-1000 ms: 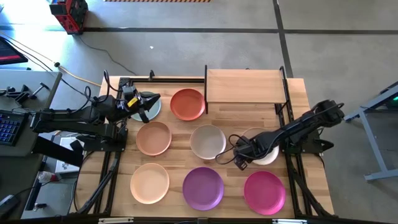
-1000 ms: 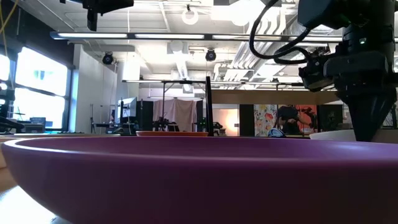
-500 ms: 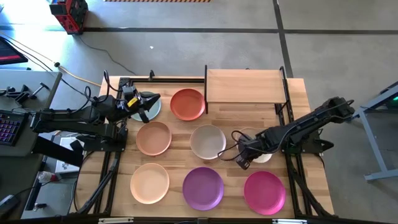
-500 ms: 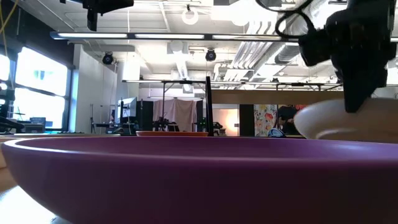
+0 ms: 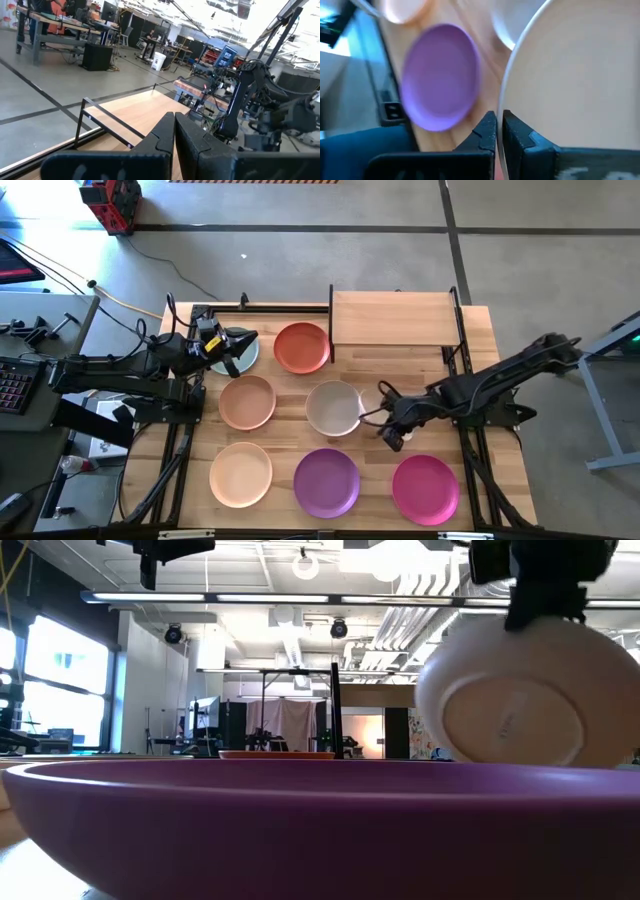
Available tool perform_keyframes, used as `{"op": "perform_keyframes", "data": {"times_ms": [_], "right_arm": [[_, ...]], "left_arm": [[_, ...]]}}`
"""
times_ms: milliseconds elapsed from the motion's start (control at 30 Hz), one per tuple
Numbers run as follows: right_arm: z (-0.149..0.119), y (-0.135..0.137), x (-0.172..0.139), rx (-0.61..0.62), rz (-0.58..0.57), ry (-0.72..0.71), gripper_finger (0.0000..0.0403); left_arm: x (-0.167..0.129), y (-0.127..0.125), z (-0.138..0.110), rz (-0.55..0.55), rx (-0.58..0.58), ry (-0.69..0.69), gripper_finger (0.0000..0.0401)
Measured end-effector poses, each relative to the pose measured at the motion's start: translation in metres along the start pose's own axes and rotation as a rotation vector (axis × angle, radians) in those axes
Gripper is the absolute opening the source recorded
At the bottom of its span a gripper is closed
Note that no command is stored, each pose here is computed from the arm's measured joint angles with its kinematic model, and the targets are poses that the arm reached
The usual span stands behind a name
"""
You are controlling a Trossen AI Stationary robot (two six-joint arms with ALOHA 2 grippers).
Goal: Place and stack plates onto a shelf
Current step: Put the white plate on the shelf
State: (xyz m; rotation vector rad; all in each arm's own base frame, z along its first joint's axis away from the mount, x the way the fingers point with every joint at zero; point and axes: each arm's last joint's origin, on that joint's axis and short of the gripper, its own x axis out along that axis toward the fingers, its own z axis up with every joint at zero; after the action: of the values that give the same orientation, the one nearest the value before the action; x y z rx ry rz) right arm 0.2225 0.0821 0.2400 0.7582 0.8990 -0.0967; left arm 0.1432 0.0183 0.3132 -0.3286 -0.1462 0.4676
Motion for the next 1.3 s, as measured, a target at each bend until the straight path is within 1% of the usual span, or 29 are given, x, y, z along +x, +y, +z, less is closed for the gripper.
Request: {"op": "perform_keyframes", "data": {"times_ms": [300,433,600,733,867,1067,1300], "right_arm": [[0.009,0.012,-0.025,-0.11,0.168,-0.134,0.0001],[0.012,0.016,-0.038,-0.137,0.232,-0.194,0.0001],[0.014,0.018,-0.054,-0.181,0.29,-0.269,0.0],[0.016,0.019,-0.069,-0.233,0.32,-0.357,0.0],[0.019,0.016,-0.085,-0.291,0.312,-0.454,0.0],[0.025,0.006,-0.108,-0.41,0.237,-0.612,0.0],[0.032,-0.007,-0.126,-0.534,0.146,-0.723,0.0]], "left_arm": [[0.0,0.0,0.0,0.0,0.0,0.0,0.0003],[0.0,0.0,0.0,0.0,0.0,0.002,0.0003],[0.0,0.0,-0.001,0.001,0.002,0.005,0.0003],[0.0,0.0,-0.001,0.002,0.003,0.007,0.0003],[0.0,0.0,-0.001,0.002,0.004,0.008,0.0003],[0.0,0.0,-0.001,0.002,0.004,0.008,0.0003],[0.0,0.0,-0.001,0.002,0.004,0.008,0.0003]]}}
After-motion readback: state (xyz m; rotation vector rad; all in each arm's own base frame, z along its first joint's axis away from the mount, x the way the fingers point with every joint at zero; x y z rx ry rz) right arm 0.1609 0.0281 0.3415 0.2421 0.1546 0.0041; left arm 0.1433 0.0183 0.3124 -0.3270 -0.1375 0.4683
